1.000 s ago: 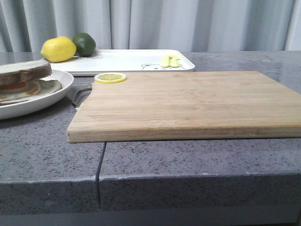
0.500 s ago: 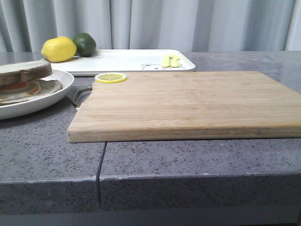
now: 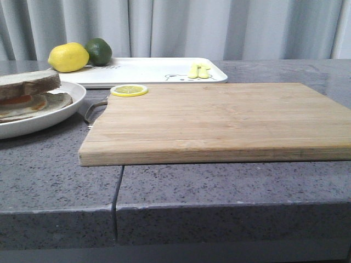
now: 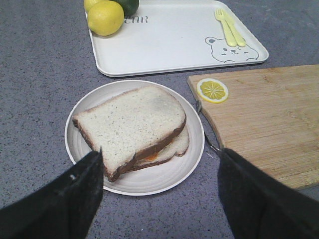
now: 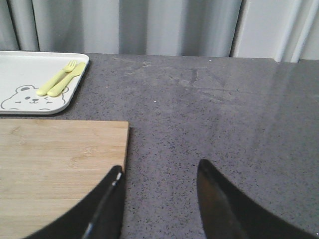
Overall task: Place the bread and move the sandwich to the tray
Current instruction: 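Withdraw the right gripper away from the sandwich, then move the left gripper to the plate rim and grasp it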
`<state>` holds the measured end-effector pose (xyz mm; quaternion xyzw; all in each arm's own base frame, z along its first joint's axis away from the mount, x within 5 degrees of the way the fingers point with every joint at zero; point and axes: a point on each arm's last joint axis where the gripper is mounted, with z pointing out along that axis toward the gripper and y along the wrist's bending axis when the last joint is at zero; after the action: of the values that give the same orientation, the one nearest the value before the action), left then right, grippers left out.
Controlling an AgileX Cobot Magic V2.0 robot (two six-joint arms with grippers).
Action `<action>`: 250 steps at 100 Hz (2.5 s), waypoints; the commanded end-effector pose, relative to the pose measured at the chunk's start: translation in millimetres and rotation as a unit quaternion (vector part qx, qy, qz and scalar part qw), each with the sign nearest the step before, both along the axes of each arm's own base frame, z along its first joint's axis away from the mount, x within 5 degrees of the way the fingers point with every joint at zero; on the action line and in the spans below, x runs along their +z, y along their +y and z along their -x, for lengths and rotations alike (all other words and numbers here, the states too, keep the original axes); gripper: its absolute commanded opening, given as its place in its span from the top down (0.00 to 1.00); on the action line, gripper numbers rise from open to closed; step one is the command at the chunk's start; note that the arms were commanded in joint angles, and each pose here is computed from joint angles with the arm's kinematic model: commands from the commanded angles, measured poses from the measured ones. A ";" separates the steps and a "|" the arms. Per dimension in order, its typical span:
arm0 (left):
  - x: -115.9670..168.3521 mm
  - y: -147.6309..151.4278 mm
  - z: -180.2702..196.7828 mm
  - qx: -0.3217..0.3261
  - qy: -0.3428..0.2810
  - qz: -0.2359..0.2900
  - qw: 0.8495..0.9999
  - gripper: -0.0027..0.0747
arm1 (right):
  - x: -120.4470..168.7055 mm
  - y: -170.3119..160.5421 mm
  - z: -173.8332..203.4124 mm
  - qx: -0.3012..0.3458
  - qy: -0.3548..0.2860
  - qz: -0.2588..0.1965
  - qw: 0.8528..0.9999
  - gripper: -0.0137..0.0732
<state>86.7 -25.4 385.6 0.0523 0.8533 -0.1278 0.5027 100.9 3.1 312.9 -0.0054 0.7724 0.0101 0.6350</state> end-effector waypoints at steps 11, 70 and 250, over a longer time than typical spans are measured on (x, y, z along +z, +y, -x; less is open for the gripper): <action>13.5 -0.9 -2.7 0.002 -0.038 0.016 0.999 0.37 | 16.6 0.6 -0.1 0.005 -0.053 0.006 0.999 0.43; 15.6 0.5 -4.0 0.010 -0.051 0.016 0.999 0.37 | 16.3 0.6 -0.1 0.005 -0.052 0.006 0.999 0.43; -69.0 34.3 -149.9 0.189 0.164 0.024 0.968 0.37 | 15.5 0.4 0.0 0.004 -0.048 0.007 0.999 0.43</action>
<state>229.9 8.5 303.3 -0.1372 0.9327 -0.0471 0.3301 100.9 3.0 312.8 -0.0059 0.7729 0.0091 0.6344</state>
